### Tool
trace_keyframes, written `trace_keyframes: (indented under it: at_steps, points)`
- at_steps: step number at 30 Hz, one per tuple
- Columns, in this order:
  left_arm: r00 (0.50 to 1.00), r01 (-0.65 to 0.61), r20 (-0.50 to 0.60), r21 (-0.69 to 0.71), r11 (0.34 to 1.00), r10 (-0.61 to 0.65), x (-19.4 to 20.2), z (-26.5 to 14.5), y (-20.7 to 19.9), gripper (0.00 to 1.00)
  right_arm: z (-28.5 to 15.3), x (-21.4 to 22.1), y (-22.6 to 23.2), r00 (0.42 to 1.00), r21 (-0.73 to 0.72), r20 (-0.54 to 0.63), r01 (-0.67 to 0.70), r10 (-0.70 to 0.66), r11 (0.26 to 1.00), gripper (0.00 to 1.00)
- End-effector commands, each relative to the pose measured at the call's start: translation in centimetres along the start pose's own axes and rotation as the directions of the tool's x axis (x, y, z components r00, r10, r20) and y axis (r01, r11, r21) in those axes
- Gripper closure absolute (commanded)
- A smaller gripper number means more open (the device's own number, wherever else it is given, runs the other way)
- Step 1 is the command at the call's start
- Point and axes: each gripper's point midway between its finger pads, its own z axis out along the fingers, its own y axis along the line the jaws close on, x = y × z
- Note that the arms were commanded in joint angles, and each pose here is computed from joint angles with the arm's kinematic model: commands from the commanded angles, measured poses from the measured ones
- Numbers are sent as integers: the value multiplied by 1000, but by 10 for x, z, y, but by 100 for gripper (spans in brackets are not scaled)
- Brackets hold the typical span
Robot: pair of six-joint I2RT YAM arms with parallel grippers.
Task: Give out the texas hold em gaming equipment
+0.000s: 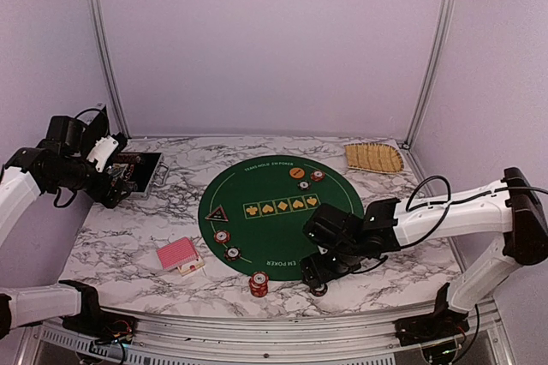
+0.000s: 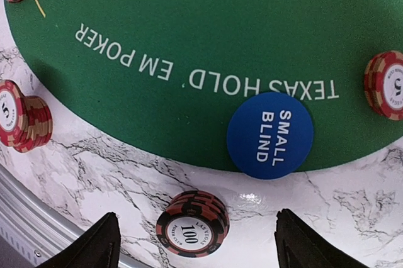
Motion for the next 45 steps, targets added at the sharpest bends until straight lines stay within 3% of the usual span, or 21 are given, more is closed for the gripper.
trace_keyframes:
  at_steps: [1, 16, 30, 41, 45]
  points:
    - [1000, -5, 15, 22, 1000, 4, -7, -5, -3, 1, 7, 0, 7, 1000, -17, 1, -19, 19, 1000, 18]
    - [1000, -15, 6, 30, 999, 15, -8, -7, -3, 1, 20, 14, 7, 999, -23, -52, -5, 4, 1000, 31]
    - [1000, -22, 7, 31, 999, 22, -9, -10, -3, 1, 26, 20, 3, 997, -5, -76, -2, 1, 1000, 37]
    - [1000, -29, 8, 24, 999, 29, -10, -11, -2, 1, 19, 17, 5, 998, -6, -70, 5, -5, 1000, 65]
    - [1000, -28, 9, 27, 999, 27, -10, -11, -2, 1, 9, 11, 6, 998, -4, -61, 14, -14, 1000, 70]
